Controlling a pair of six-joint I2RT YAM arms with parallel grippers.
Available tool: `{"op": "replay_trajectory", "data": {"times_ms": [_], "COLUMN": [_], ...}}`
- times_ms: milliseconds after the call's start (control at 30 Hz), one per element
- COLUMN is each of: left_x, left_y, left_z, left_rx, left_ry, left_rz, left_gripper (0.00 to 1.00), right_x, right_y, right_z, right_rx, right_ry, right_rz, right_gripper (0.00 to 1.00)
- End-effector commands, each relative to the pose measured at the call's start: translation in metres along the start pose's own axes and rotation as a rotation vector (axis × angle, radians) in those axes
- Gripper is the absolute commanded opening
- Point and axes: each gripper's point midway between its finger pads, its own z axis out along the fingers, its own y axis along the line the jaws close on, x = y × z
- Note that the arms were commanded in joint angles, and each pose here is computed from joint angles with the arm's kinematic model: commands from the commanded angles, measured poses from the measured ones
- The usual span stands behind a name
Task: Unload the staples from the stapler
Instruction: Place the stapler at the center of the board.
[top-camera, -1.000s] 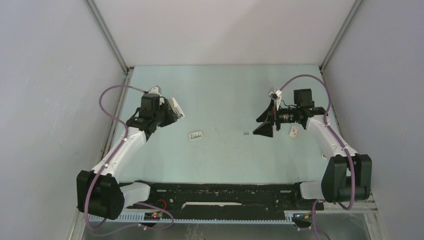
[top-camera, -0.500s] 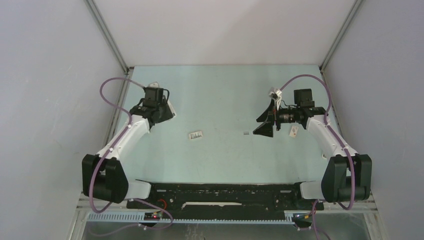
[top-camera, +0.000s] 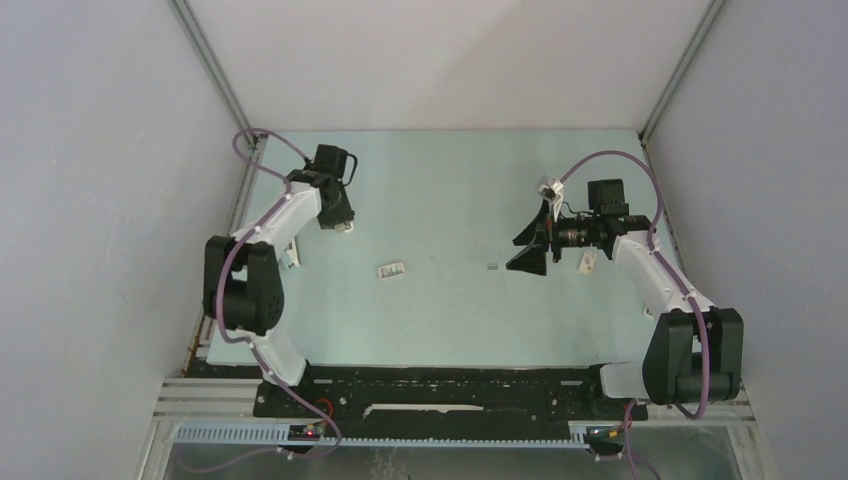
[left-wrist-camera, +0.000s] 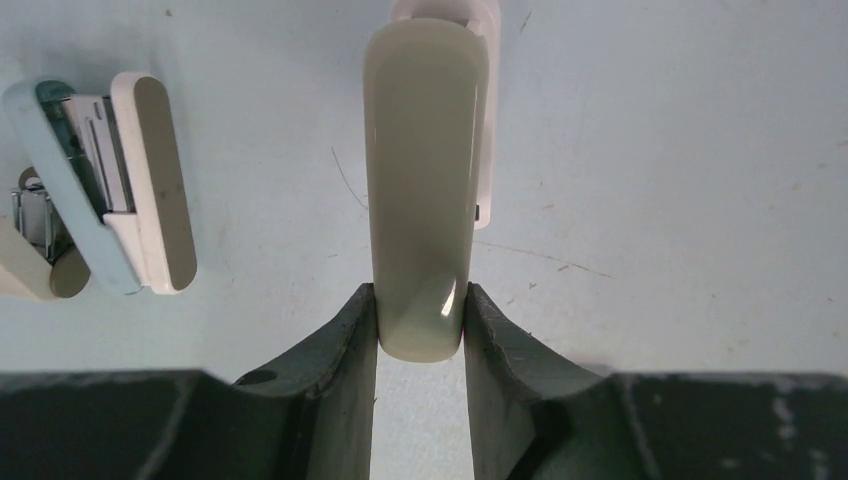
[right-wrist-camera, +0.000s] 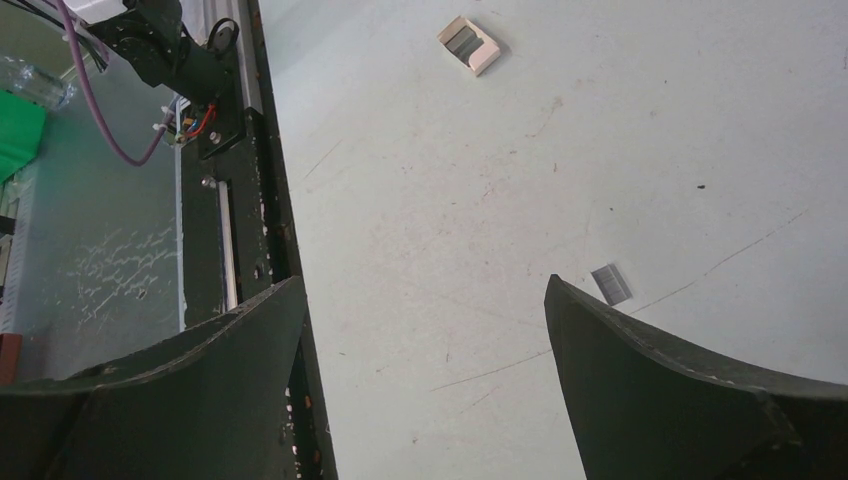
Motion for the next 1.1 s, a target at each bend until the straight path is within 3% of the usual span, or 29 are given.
{"op": "replay_trajectory", "data": {"times_ms": [0, 133, 333, 500, 767, 867, 1067], "left_x": [-0.015, -0.015, -0.012, -0.007, -0.028, -0.038, -0.065], "left_y": [0.001, -0.004, -0.009, -0.008, -0.014, -0.016, -0.008], "left_z": [0.009, 0.023, 0.038, 0.047, 0.031, 0.02, -0.034], "left_rx": [-0.042, -0.038, 0.004, 0.024, 0.063, 0.083, 0.128], "left_ry": [0.027, 0.084, 0.145, 0.185, 0.118, 0.077, -0.137], "left_rz": [0.037, 0.069, 0.101, 0.118, 0.142, 0.146, 0.127], "left_gripper": [0.0, 0.02, 0.26, 0.39, 0.56, 0.57, 0.62], "right_x": [-0.01, -0.011, -0.01, -0.011, -0.012, -0.013, -0.014], "right_y": [0.006, 0.006, 0.006, 0.006, 0.008, 0.008, 0.01], "right_z": [-0.004, -0.004, -0.005, -0.006, -0.007, -0.009, -0.011], "right_rx": [-0.009, -0.006, -0.008, -0.007, -0.006, -0.004, -0.001], "right_ry": [-0.03, -0.033, -0.034, -0.04, -0.045, -0.048, -0.053], "right_rz": [-0.041, -0.044, -0.042, -0.044, -0.047, -0.051, -0.056], "right_gripper": [1.0, 1.0, 1.0, 1.0, 1.0, 1.0, 1.0]}}
